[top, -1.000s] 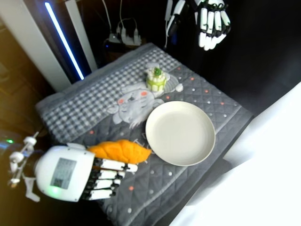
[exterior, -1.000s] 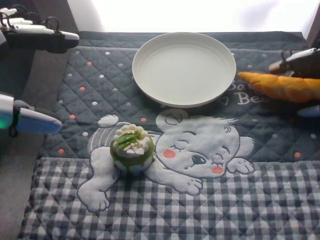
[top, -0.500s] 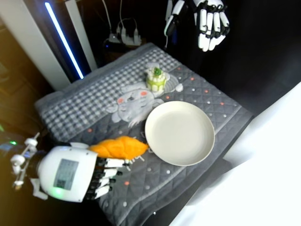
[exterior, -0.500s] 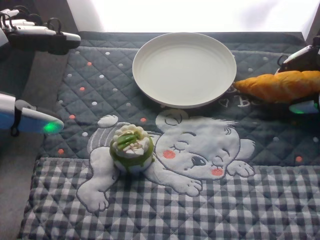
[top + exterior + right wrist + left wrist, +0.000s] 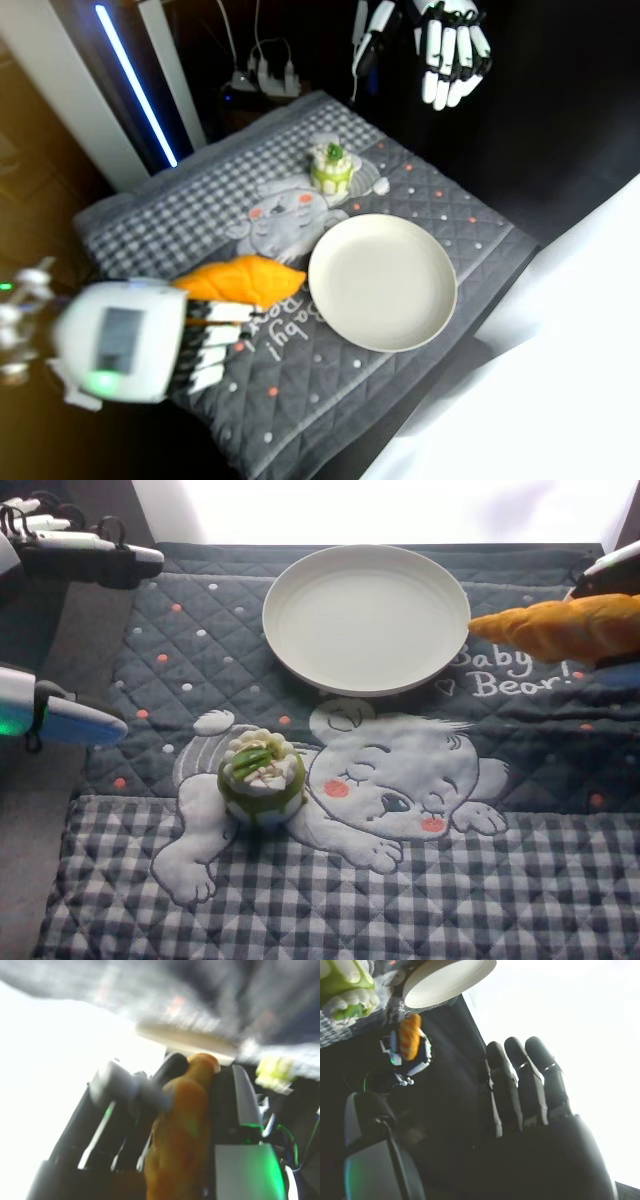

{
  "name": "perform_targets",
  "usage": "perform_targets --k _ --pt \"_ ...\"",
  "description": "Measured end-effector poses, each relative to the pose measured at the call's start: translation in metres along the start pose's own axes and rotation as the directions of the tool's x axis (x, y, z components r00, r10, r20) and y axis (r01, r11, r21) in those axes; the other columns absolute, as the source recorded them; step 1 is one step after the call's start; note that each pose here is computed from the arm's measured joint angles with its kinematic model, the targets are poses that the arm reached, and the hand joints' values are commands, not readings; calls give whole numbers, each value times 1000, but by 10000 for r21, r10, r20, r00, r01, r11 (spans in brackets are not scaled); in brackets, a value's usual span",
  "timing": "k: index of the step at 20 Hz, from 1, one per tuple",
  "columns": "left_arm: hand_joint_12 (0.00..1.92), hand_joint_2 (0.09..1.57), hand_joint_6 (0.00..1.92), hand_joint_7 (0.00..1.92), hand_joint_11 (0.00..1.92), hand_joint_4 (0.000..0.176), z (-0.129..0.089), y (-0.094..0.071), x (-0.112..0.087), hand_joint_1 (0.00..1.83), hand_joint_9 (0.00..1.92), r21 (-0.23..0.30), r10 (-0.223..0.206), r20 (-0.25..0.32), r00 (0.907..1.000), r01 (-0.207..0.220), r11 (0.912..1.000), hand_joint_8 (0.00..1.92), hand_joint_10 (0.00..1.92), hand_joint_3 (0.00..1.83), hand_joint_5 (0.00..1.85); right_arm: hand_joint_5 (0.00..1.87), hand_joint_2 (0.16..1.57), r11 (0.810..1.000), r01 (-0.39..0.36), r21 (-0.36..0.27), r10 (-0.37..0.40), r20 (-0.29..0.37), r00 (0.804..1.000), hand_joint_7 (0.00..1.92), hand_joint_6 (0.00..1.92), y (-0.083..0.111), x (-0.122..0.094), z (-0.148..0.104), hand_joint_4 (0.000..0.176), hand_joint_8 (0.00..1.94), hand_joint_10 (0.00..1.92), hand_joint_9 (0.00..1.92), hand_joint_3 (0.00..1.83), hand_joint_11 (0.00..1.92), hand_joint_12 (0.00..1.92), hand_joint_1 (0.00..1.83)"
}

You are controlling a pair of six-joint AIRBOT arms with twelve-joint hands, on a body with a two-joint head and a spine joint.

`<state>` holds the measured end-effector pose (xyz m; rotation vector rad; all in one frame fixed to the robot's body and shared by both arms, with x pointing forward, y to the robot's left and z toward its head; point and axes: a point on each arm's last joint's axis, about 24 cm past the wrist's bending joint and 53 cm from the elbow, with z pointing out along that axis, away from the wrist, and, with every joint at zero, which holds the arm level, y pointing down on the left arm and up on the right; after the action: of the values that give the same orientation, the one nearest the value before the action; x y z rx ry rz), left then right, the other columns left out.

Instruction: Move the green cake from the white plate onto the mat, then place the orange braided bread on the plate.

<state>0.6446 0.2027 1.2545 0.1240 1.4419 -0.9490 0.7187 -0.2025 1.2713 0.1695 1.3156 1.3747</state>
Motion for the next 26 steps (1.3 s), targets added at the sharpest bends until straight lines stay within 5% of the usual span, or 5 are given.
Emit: perform_targets --k 7,9,10,12,26 --pt "1421 761 7 647 0 5 10 4 12 773 346 -45 -80 -192 9998 80 10000 13 671 0 512 940 1136 9971 211 -733 -199 182 9996 1378 1023 24 -8 10 0 153 357 1456 1 1119 1194 1152" --pt "1475 746 1 659 0 13 11 0 14 773 363 132 18 -279 9996 -14 9999 13 685 0 499 1001 1106 9884 413 -1463 -338 531 9980 1499 927 54 -20 26 0 232 992 1426 2 1231 1602 1166" --pt "1492 737 0 665 8 22 11 0 15 779 369 138 18 -318 9995 -14 9999 15 690 0 497 1002 1105 9825 580 -1771 -484 581 9971 1258 927 67 -22 35 0 1374 1735 1394 2 1359 1857 1167" --pt "1498 718 3 653 0 37 11 0 15 810 314 135 16 -308 9995 -12 9999 6 773 0 485 1010 1101 9742 1154 -1937 -1110 337 9933 1425 915 81 -14 49 0 1918 1914 1709 0 1723 1918 1171" --pt "1509 605 2 648 0 70 50 -22 52 897 195 1282 -321 -796 9963 421 9909 37 1142 0 463 542 1367 9371 2844 -2024 -2955 -261 9550 1548 1638 103 50 144 0 1941 1921 1725 6 1763 1921 1017"
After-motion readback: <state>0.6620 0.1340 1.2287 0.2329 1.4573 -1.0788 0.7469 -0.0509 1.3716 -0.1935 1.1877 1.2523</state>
